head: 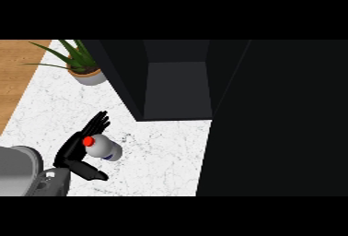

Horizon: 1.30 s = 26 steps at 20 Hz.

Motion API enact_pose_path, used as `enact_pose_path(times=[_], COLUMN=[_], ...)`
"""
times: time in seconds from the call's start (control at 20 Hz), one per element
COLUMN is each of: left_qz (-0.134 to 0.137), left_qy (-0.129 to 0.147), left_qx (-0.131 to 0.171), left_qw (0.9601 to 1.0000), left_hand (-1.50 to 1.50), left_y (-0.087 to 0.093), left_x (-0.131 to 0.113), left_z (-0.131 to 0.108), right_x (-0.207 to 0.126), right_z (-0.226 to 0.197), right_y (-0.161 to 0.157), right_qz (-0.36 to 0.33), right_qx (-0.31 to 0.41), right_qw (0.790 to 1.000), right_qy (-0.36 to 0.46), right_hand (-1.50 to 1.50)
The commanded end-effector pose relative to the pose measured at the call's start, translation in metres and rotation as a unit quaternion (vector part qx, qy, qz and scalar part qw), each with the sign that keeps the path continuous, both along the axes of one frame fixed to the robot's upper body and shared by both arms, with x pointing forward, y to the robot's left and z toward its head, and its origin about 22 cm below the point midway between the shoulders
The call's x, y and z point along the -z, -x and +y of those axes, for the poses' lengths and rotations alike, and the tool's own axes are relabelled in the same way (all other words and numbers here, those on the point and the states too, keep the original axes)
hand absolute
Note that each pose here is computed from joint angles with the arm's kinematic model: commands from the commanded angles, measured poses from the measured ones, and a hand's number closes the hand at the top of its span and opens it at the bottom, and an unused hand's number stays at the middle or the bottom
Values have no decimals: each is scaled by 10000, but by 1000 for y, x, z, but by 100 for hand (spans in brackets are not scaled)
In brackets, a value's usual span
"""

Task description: Pick up the bottled water, place it into the cabinet and close the cabinet

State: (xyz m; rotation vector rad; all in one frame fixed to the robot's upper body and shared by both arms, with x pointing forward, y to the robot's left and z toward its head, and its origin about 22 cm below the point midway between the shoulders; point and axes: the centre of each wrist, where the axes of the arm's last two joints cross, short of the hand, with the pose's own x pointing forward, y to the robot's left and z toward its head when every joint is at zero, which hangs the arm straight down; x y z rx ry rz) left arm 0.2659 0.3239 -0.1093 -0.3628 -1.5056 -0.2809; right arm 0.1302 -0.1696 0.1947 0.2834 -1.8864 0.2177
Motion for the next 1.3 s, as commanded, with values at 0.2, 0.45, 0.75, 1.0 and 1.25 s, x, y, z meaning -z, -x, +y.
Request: enact_pose_path(times=[0.2,0.45,0.75,1.0,1.25], left_qz=[-150,-25,126,554,-19], left_qy=[690,813,1163,1413,1253], left_qx=[151,200,290,719,863], left_qw=[9974,9965,9927,9858,9884], left_hand=[-150,-150,-150,150,150], left_y=[-2,4,-11,3,-8], left_x=[15,24,23,39,28], left_z=[-6,-10,-33,-49,-47], right_x=[-14,-19,-7,-2,-8], right_z=[-8,-12,-18,-22,-31], right_y=[28,35,26,20,27], right_qz=[-335,-316,-304,-344,-279], right_qx=[177,290,364,517,444], right_qw=[9992,9989,9988,9981,9986], right_qy=[-78,-208,-76,-40,-17], right_hand=[-150,-150,-150,-150,-150])
